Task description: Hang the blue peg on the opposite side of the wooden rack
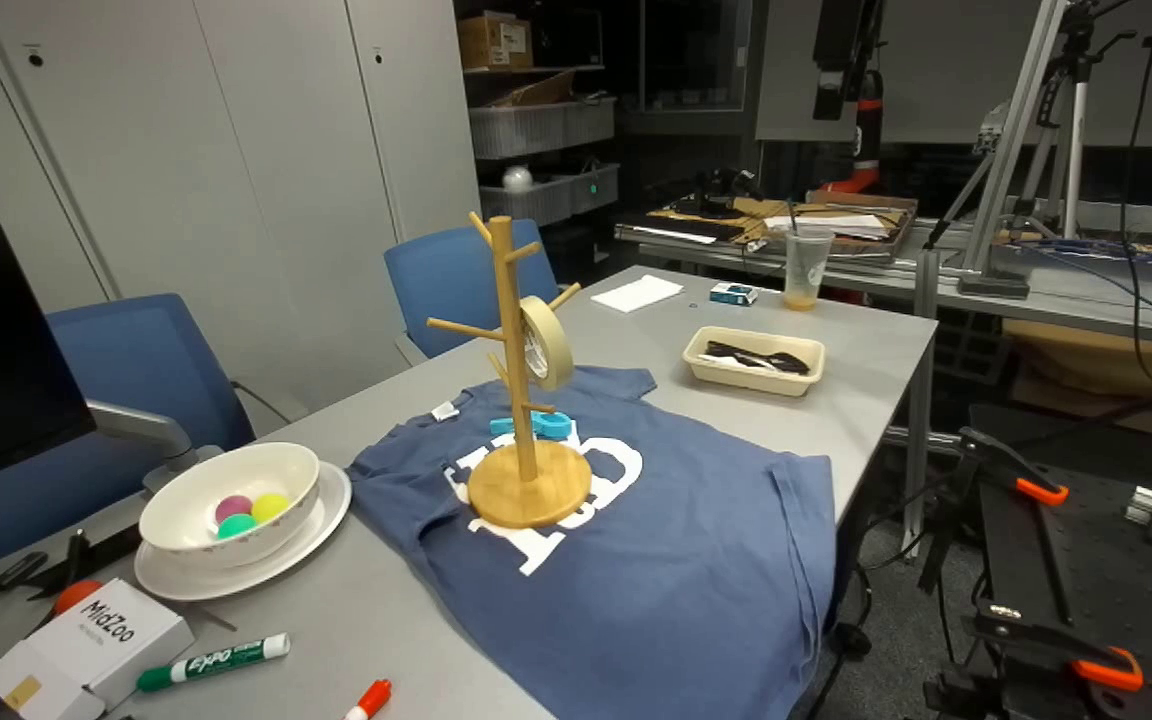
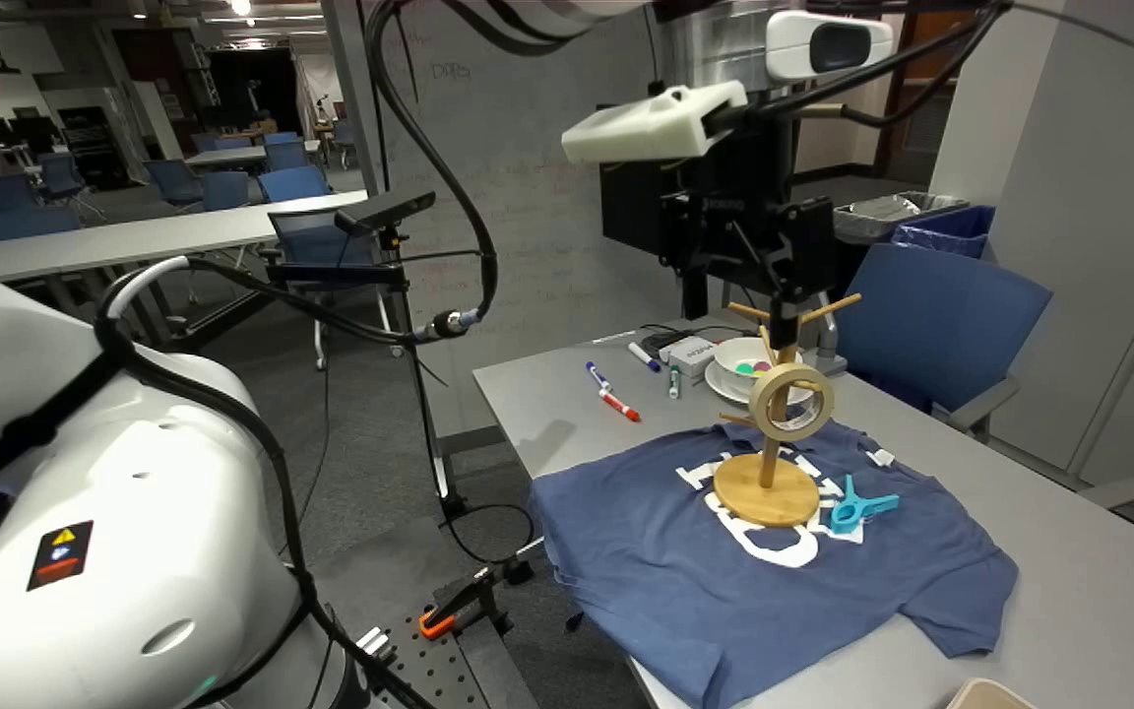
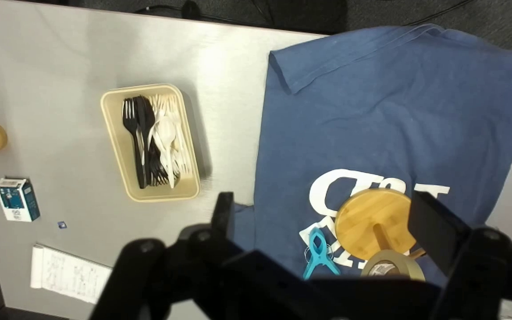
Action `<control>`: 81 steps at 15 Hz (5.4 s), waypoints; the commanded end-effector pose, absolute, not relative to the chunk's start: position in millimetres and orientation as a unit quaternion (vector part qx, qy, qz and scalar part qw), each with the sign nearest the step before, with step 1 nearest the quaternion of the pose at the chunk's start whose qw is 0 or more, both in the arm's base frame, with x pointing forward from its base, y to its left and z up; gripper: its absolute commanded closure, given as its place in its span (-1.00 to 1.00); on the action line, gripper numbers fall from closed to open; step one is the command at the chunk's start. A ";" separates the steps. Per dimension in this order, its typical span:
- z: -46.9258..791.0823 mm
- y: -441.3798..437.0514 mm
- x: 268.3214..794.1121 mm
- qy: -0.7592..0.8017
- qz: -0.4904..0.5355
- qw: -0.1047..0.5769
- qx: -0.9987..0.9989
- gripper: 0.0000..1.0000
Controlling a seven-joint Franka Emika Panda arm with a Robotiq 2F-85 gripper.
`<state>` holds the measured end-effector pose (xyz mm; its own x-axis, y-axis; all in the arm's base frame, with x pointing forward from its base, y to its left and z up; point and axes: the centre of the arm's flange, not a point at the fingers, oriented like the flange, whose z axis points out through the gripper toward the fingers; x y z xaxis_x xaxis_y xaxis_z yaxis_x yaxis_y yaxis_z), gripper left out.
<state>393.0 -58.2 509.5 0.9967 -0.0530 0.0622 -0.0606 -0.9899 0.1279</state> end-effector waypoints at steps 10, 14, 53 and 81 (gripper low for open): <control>506.8 -52.9 397.5 -0.108 0.058 0.027 0.992 -1.00; 505.1 -52.8 397.1 -0.108 0.056 0.027 0.992 -1.00; 395.0 -68.6 504.2 -0.208 0.055 0.030 0.976 -1.00; 223.9 -67.3 520.6 -0.252 0.099 -0.028 0.962 -1.00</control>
